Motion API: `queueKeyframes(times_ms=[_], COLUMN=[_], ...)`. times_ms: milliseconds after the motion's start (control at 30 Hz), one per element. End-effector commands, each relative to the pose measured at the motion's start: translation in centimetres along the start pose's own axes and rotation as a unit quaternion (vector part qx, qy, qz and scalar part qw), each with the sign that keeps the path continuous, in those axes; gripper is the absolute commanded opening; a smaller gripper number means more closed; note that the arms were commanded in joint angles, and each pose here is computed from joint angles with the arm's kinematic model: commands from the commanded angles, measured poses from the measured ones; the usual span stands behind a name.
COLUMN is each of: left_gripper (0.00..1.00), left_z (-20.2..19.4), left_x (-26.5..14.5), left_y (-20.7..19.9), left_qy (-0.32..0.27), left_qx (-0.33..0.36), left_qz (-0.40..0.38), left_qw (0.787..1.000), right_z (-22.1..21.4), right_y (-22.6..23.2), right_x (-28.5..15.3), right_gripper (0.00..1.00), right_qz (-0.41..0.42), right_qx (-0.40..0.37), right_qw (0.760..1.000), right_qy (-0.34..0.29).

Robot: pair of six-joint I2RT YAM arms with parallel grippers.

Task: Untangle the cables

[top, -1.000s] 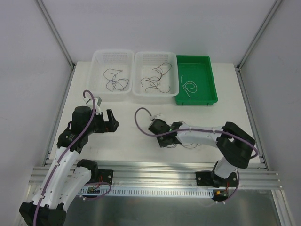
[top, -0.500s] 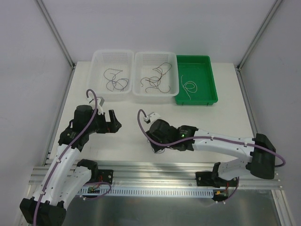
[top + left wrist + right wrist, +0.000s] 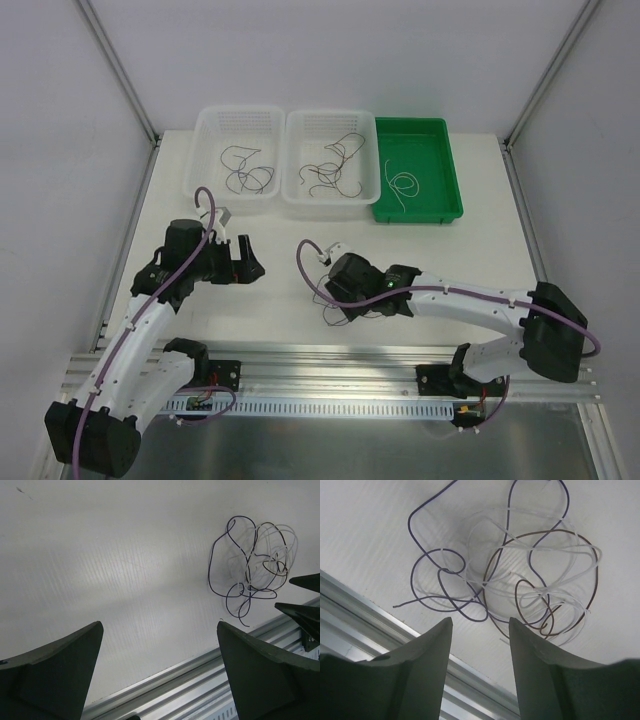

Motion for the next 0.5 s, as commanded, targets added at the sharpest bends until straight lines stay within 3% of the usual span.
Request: queueKeyframes(times_ms=[0,200,333,367,433,467], left_gripper=[0.99,0.99,0.99,0.99,0.99,0.99], left_z=[0.0,-0.3,-0.3,-0.3,-0.4,-0.5], left_x=[0.3,0.5,0.6,0.6,0.6,0.6], left_y=[-0.4,-0.4,-0.3,-0.4,-0.3,-0.3], left_qy=[-0.002,0.006,0.006,0.006,0.008,0.009], left_qx=[0.010,0.008,0.008,0.008,0.006,0.006], left_qz=[-0.018,-0.019,-0.018,-0.019,-0.018,-0.017], left_qw=[1.000,1.000,1.000,1.000,1.000,1.000], right_z=[0.8,0.6,1.2,1.4,2.1,3.0], right_y=[1.1,2.3,2.3,2.2,2.1,2.4], right_x=[1.2,3.0,2.7,2.3,1.1,0.2], right_gripper=[0.52,0.46,0.24,0.13,0.01,0.01], right_qz=[0.031,0.053,0.049,0.049,0.048,0.055], right_qx=[-0.030,-0.045,-0.047,-0.048,-0.047,-0.044], right_qw=[0.999,0.998,0.998,0.998,0.998,0.997], right_qy=[-0.007,0.009,0.002,0.000,-0.008,-0.019])
Point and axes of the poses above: each gripper's point midway between its finger pads, its own x axis out along the fingers, its own y axis along the line the jaws close on, z = x × y, the point moved 3 cm from there along -x, back along the fingers, and after that the axes turned 14 degrees about x, right-handed, at the moved point
